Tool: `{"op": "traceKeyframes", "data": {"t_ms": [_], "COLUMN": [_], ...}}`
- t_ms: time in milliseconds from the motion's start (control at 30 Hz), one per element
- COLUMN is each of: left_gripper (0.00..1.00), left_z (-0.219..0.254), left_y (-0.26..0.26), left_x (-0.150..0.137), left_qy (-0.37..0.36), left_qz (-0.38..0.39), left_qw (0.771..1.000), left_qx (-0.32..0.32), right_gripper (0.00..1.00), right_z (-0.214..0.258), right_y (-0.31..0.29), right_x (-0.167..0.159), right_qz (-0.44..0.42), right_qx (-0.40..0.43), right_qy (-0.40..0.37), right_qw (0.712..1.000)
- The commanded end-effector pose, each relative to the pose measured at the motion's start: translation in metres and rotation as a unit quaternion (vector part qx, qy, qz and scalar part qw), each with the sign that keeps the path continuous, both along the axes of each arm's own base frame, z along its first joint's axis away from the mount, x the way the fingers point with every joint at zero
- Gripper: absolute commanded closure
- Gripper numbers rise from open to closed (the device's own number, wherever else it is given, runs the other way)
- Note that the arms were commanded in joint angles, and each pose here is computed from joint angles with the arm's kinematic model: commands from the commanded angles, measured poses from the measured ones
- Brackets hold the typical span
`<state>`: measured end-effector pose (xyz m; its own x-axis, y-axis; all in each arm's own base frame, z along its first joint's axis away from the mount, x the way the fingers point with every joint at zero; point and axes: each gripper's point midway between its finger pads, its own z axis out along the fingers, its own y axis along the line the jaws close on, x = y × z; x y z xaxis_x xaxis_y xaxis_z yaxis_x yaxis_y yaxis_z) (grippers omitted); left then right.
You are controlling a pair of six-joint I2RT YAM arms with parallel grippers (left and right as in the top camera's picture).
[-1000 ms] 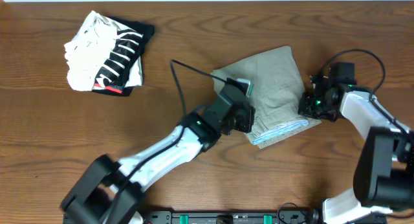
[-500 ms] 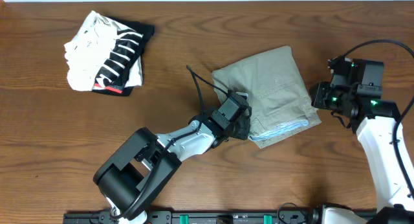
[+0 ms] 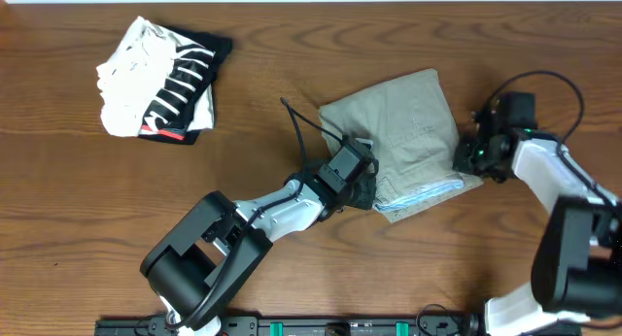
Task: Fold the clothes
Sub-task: 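Release the shorts and withdraw both grippers from the bundle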
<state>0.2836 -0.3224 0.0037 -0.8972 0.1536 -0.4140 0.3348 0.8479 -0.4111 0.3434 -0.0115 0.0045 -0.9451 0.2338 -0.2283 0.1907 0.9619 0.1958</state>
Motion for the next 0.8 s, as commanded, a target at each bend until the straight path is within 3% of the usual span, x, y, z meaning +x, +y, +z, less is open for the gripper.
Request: {"op": "traceKeyframes", "data": {"t_ms": [0, 200, 333, 433, 567, 767], "left_gripper": [0.85, 0.85, 0.66, 0.62, 0.56, 0.47], "left_z": [-0.025, 0.005, 0.062, 0.109, 0.152, 0.149], "left_y": [0.012, 0.002, -0.002, 0.010, 0.042, 0.072], "left_x": [-0.010, 0.000, 0.017, 0.034, 0.060, 0.083], "left_qy": [0.022, -0.007, -0.057, -0.103, -0.155, -0.160], "left_qz": [-0.003, -0.002, 0.009, 0.035, 0.088, 0.133], "left_qw": [0.999, 1.000, 0.997, 0.991, 0.980, 0.975], "left_qx": [0.035, 0.006, -0.043, -0.075, -0.090, -0.079], "right_gripper": [0.99, 0.96, 0.94, 0.92, 0.71, 0.44], "right_z": [-0.019, -0.023, -0.023, -0.023, -0.023, -0.023], "right_y": [-0.005, -0.008, -0.007, -0.006, -0.006, -0.006], "right_x": [-0.009, -0.009, -0.009, -0.009, -0.009, -0.008], "right_qz": [-0.004, -0.006, -0.005, -0.012, -0.018, -0.018], "right_qx": [-0.010, -0.017, -0.016, -0.012, -0.010, -0.010], "right_qy": [0.029, 0.033, 0.033, 0.034, 0.033, 0.033], "right_qw": [1.000, 0.999, 0.999, 0.999, 0.999, 0.999]}}
